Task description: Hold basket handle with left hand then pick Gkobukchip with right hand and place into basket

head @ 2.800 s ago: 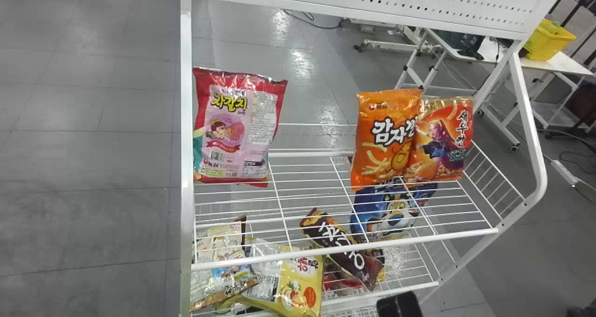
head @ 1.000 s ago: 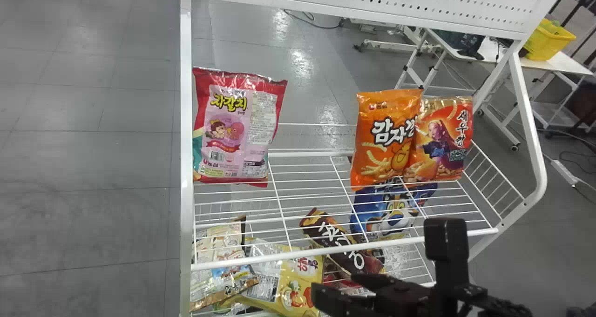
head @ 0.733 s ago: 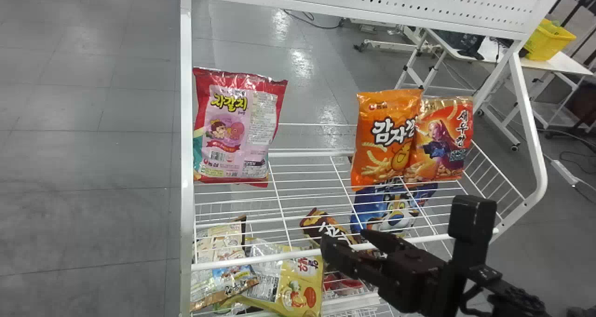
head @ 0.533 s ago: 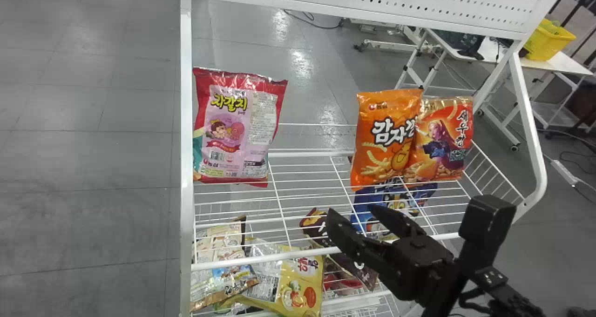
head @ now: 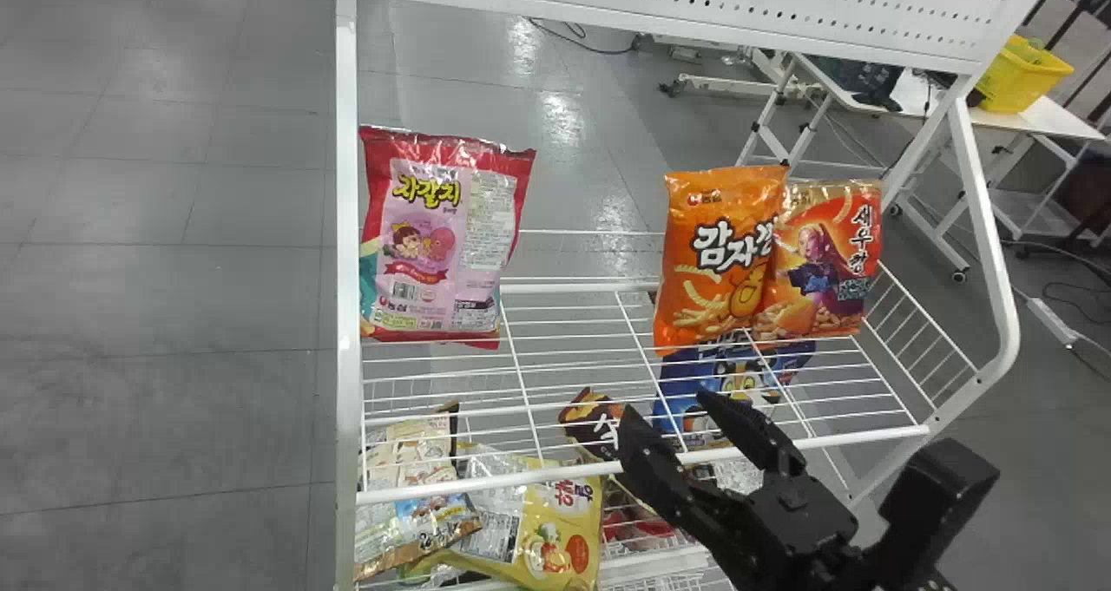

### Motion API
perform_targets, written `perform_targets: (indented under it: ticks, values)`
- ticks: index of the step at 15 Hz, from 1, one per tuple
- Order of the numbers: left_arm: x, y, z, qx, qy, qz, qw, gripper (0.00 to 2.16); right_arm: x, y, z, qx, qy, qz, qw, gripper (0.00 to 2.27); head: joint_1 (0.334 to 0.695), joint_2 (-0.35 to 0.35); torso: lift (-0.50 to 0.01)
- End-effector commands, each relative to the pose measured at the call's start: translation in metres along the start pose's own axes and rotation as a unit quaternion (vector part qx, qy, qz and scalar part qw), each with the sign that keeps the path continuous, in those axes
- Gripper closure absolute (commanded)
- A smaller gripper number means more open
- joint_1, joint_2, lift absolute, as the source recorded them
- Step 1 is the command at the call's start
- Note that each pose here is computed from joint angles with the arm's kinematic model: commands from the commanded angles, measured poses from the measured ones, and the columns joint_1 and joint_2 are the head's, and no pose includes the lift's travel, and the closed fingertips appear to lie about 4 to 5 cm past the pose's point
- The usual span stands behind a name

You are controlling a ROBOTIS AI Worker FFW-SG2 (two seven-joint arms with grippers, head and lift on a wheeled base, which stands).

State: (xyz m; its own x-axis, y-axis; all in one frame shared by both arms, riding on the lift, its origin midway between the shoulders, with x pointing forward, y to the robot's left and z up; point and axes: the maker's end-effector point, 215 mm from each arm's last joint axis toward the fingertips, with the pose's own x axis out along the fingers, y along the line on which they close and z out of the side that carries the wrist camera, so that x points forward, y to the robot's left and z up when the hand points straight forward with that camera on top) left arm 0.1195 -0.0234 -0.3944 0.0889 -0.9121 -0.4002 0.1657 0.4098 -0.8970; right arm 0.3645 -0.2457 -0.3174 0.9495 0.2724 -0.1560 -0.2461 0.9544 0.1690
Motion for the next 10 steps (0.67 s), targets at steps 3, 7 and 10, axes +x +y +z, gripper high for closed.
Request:
perform_targets:
  ticks: [3,7,10]
  values:
    - [-0.001,-0.001,0.003,0.005,-0.003,0.004,1.0,2.12,-0.005,0.002,-0.004,-0.032,-0.004,0.006,0.999,0.18,0.695,-0.35,-0.032]
    - [0.0,0.002,-0.005,-0.006,0.002,0.004,1.0,2.11,-0.006,0.007,0.001,-0.047,-0.022,-0.002,0.999,0.19,0.695,-0.35,-0.032]
    - [0.002,0.006,-0.012,-0.017,0.008,0.001,0.9998,2.11,-0.011,0.018,0.024,-0.087,-0.094,-0.017,0.992,0.19,0.695,-0.35,-0.032]
